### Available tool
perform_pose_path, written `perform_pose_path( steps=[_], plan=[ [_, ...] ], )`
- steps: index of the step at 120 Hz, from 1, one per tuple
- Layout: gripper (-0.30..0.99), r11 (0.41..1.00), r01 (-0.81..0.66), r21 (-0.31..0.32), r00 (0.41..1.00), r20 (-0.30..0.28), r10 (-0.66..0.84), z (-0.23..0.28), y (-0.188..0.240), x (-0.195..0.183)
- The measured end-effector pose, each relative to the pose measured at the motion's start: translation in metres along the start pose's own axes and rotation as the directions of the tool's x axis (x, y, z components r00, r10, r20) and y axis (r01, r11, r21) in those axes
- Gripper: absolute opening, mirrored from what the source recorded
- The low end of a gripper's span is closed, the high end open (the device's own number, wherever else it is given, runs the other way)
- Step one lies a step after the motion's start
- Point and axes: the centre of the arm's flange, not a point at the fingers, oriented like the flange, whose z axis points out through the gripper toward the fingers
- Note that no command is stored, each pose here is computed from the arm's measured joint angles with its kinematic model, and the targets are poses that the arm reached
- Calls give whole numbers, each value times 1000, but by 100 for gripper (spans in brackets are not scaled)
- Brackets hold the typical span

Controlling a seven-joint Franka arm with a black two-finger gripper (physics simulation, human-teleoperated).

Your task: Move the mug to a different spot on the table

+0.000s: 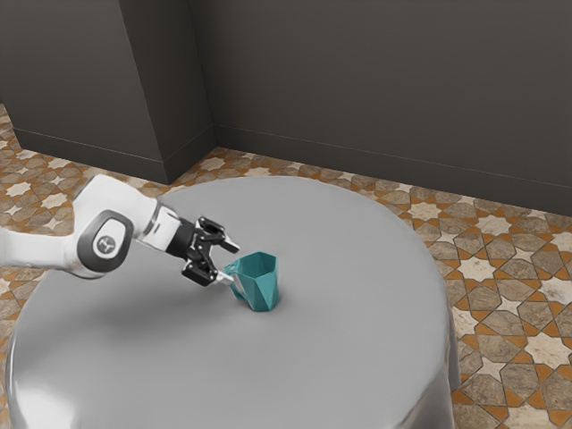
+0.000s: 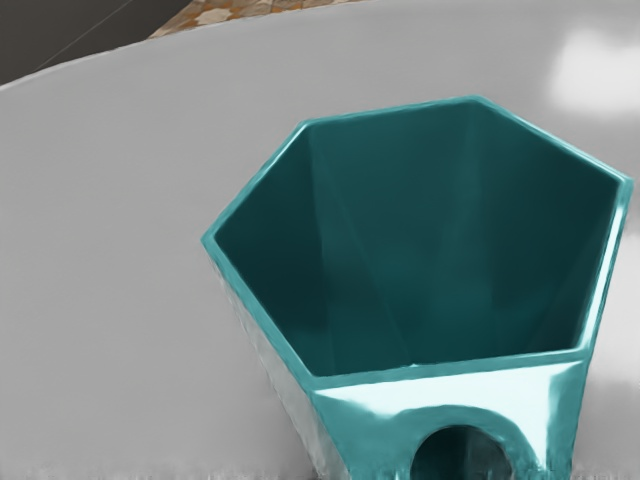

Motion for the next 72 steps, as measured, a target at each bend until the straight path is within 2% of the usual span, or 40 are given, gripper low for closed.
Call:
perform_pose_path(
  steps=[36,72],
  plan=[
    [59,1000,-20,3,1000,-10,20,9,-8,-7],
    [55,999,-33,-23,999,-13,33,22,0,-14]
  ],
)
